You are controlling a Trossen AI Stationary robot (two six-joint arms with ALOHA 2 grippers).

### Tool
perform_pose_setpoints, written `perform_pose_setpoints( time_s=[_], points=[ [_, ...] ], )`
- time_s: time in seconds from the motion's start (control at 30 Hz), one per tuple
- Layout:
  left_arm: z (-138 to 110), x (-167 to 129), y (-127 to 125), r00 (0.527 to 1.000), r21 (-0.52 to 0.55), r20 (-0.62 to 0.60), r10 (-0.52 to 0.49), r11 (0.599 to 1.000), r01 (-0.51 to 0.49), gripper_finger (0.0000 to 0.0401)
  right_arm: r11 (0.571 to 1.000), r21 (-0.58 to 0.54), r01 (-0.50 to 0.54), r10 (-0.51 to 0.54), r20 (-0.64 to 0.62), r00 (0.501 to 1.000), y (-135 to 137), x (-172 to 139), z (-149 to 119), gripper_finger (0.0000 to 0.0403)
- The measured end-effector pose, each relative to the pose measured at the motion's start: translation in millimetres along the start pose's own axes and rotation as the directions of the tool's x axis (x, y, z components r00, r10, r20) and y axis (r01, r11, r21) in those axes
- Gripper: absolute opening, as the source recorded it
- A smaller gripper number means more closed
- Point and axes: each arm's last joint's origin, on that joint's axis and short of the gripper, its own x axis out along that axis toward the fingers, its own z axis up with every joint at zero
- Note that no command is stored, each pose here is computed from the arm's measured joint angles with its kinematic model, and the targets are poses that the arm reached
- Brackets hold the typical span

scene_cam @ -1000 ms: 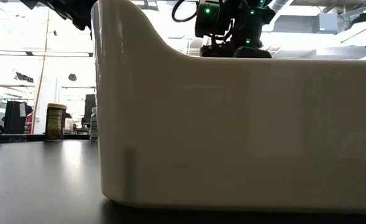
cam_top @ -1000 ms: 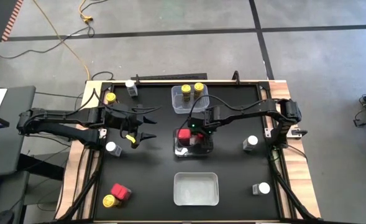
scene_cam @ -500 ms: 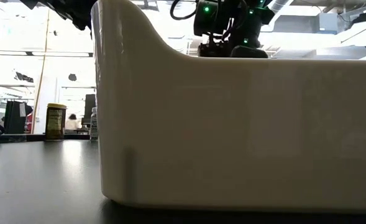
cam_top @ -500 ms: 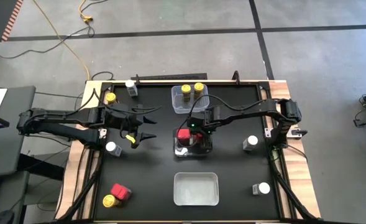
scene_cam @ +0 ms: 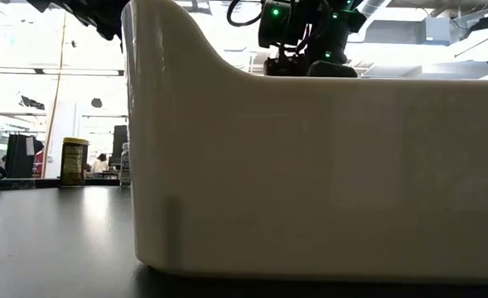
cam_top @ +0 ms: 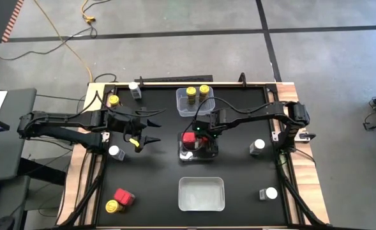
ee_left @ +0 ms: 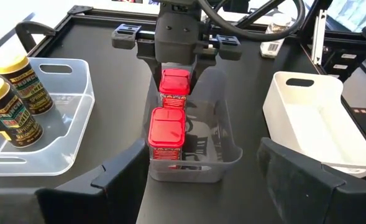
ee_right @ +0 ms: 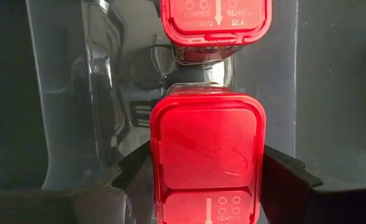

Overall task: Sort spices by type
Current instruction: Put the right red seasoning can into the black bin

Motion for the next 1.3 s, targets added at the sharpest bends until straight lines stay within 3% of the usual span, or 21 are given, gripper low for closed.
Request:
perform_pose_setpoints(
  time_s=[1.1,1.3],
  points=[
    [0.0,0.0,0.1,1.000,0.000,0.000,0.000,1.000,0.000,0.0285,1.000,-0.002,0.004,-0.004,0.001,1.000,0.0,0.0,0.2,0.0250],
    [0.1,0.0,0.0,1.000,0.000,0.000,0.000,1.000,0.000,0.0285,1.000,-0.002,0.007,-0.007,0.008,1.000,-0.1,0.0,0.9,0.0272]
  ],
)
